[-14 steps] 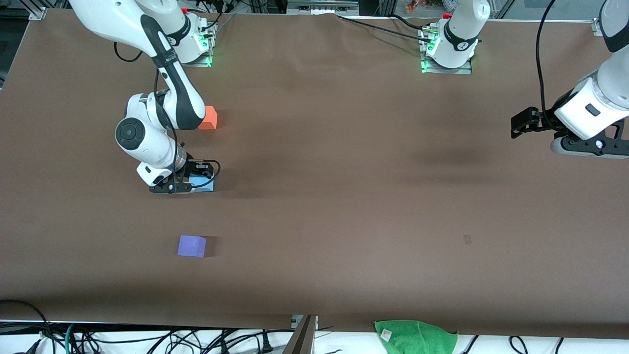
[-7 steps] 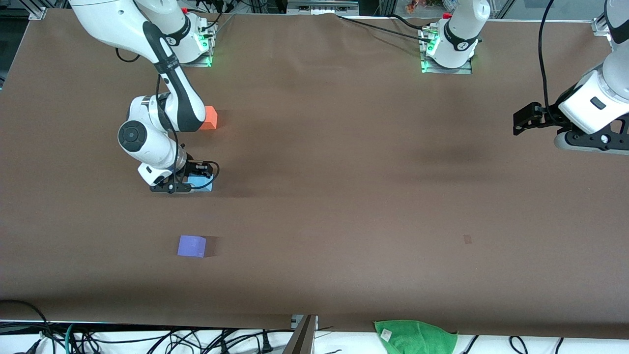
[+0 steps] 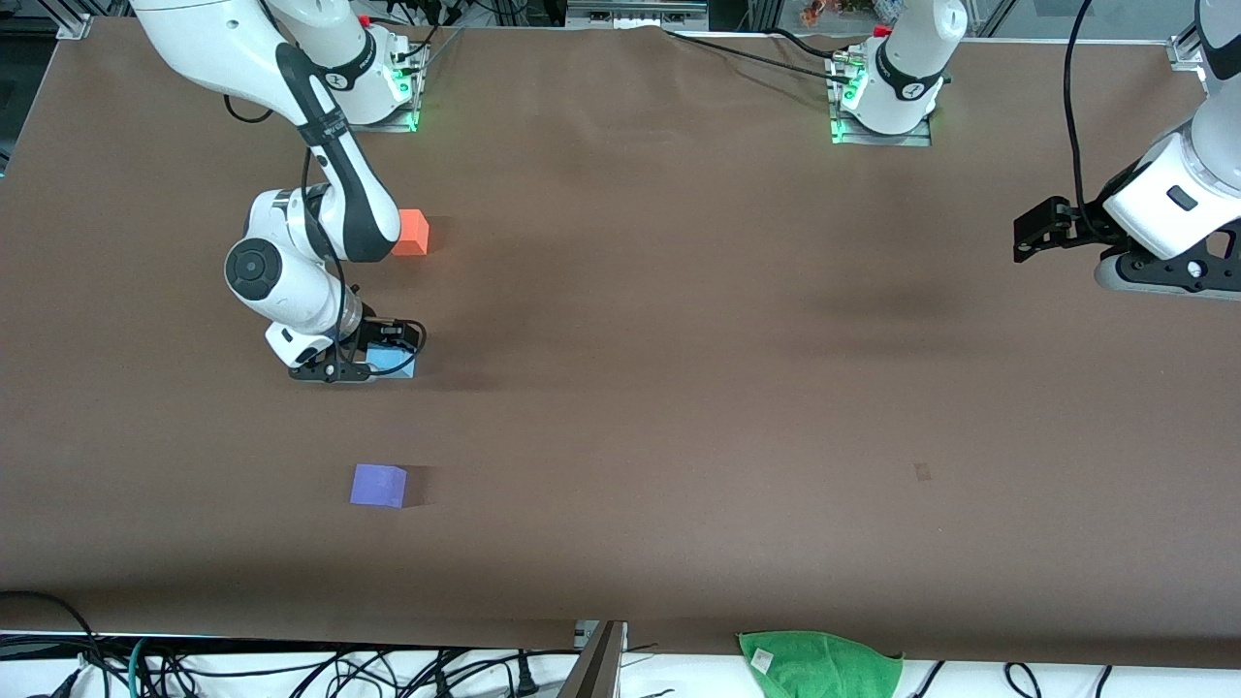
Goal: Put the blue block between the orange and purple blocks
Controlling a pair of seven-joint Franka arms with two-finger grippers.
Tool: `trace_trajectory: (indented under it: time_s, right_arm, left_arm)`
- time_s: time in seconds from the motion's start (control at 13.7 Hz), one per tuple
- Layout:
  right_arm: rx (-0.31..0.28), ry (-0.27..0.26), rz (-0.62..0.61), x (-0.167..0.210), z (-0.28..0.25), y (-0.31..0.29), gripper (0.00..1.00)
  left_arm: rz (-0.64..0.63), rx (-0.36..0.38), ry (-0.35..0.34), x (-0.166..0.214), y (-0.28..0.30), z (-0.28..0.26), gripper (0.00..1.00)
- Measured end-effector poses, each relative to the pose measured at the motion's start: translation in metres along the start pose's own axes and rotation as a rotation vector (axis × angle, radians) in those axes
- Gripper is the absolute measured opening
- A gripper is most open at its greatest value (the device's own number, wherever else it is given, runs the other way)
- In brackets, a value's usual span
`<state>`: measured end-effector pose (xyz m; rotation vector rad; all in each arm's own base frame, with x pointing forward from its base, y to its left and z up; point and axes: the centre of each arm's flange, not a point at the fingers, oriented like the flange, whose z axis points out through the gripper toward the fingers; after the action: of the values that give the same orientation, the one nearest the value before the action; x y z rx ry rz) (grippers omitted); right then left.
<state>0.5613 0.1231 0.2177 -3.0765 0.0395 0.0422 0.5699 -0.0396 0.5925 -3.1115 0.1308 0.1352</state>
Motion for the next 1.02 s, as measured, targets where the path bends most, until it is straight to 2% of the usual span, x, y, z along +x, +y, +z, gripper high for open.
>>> trace_trajectory:
  time_s: [0.22,0.36,0.51,0.73,1.02]
  right_arm:
    - [0.024,0.058,-0.012,0.01,-0.036,-0.009,1.0]
    - [0.048,0.105,-0.032,0.012,-0.078,-0.017,1.0]
    - [0.044,0.126,-0.08,0.009,-0.131,-0.023,1.0]
    - [0.015,0.074,-0.139,0.002,-0.221,-0.03,1.0]
    - [-0.006,0.019,-0.151,0.001,-0.335,-0.022,1.0]
  left_arm:
    - [0.0,0.0,-0.002,0.0,0.0,0.0,1.0]
    - [0.0,0.0,-0.002,0.0,0.0,0.0,1.0]
    - [0.0,0.0,-0.003,0.0,0.0,0.0,1.0]
    - [0.002,0.0,-0.004,0.0,0.0,0.0,1.0]
    - [0.007,0.001,0.006,-0.001,0.0,0.001,1.0]
